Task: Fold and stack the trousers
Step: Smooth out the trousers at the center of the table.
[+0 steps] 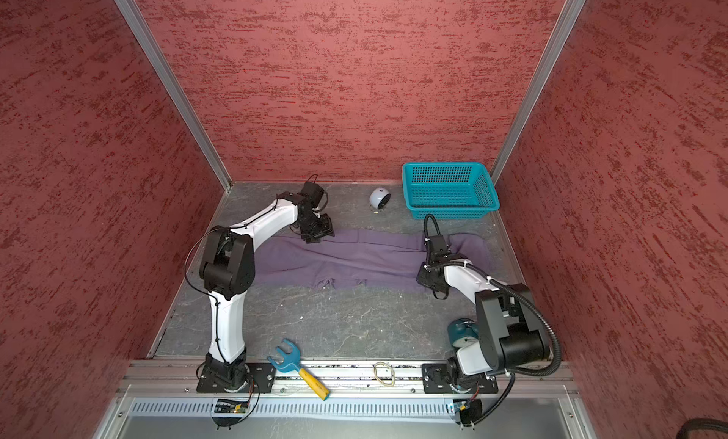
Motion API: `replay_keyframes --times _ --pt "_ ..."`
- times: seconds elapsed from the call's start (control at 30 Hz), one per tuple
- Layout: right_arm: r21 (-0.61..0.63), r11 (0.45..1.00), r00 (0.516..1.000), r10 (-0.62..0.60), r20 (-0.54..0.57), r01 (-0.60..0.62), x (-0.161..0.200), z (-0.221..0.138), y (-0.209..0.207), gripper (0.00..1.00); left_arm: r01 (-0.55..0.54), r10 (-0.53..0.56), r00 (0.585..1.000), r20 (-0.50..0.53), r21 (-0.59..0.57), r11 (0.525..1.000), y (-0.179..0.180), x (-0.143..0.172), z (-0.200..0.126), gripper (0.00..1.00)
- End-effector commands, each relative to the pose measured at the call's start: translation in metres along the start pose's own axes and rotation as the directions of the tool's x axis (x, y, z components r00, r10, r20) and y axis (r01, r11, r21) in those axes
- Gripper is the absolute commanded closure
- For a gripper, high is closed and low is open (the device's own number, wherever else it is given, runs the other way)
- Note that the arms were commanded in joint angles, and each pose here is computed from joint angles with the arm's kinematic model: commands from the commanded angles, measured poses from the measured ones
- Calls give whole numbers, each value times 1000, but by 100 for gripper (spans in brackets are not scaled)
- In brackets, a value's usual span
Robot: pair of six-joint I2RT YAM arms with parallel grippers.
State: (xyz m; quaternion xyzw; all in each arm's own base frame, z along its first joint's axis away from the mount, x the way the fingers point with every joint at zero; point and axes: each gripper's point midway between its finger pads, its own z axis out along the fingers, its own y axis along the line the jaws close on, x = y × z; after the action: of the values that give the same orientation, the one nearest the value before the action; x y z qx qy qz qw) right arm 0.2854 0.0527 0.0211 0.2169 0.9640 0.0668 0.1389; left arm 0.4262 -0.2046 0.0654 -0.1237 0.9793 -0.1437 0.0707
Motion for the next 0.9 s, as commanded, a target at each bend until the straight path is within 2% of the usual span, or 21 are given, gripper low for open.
replay_keyframes --times 0.0,0.17,0.27,0.43,0.57,0.87 --pt "31 1000 1000 3 -27 -2 6 0 -9 83 -10 7 999 -39 -82 997 12 9 12 45" --pt "25 1000 1000 -1 -21 1 4 0 -7 84 -32 28 999 -27 -182 983 22 7 13 50" --pt "22 1000 1000 1 -22 0 4 0 -7 84 -44 43 999 -12 -199 979 20 2 13 57" --pt "24 1000 1000 0 -21 0 5 1 -8 85 -69 70 998 0 -222 973 13 -2 17 58" --pt "25 1000 1000 0 -21 1 5 1 -8 85 -79 79 997 -6 -233 969 13 -3 22 66" --pt "29 1000 1000 7 -13 -7 5 1 -12 85 -100 99 995 -18 -273 957 18 -1 29 66"
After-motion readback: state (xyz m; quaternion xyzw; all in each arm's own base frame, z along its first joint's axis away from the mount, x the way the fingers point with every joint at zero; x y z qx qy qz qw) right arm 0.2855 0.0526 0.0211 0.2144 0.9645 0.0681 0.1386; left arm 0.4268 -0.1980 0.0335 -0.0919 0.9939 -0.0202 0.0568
